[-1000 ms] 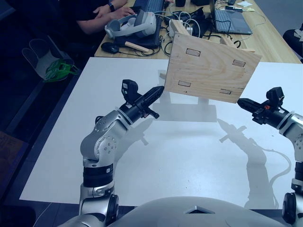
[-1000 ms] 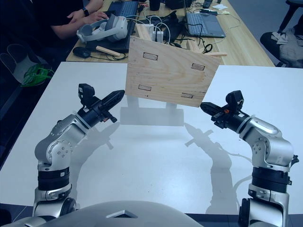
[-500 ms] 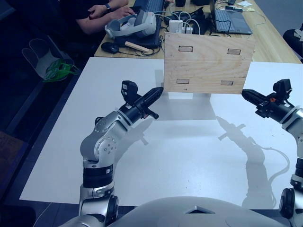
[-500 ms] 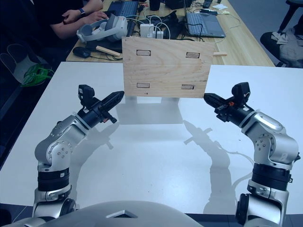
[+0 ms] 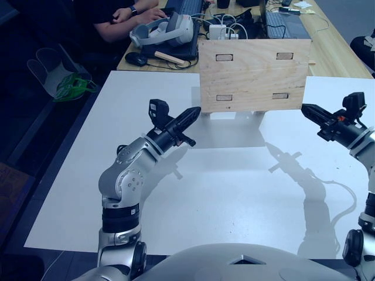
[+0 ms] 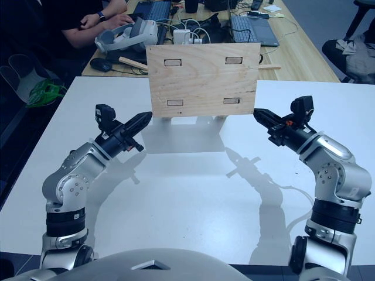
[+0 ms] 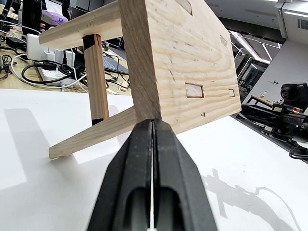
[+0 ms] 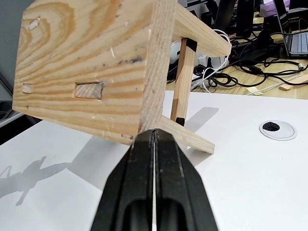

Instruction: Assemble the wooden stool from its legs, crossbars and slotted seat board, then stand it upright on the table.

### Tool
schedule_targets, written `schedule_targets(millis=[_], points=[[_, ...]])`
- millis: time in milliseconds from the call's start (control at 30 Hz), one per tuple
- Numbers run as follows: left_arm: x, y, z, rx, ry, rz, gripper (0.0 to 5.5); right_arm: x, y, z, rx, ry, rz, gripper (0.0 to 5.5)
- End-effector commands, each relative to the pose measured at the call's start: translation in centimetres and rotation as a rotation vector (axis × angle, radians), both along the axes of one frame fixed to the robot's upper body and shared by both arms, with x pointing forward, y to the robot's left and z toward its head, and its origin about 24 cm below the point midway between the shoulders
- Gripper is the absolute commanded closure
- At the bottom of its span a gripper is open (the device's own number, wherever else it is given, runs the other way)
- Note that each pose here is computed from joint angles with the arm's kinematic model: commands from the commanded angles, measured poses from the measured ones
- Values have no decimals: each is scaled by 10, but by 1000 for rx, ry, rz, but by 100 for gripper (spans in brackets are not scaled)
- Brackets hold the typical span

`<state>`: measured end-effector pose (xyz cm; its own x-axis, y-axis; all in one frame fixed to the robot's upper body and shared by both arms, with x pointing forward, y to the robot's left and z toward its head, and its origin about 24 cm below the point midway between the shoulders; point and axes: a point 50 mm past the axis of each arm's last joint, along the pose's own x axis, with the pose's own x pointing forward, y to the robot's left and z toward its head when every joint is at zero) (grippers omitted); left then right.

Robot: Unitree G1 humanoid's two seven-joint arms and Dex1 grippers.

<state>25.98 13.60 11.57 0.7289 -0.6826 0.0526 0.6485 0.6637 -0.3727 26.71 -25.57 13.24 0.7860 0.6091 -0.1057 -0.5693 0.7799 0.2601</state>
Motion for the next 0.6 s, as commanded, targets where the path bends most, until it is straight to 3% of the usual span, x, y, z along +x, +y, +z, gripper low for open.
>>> schedule_targets(millis=[33,600], points=[[-6,-41,22,-95,-58,-240,546,4,47,24,136,-120,261,550],[-4,-42,40,-170,-104,-242,546,7,47,36,205,-147,249,550]])
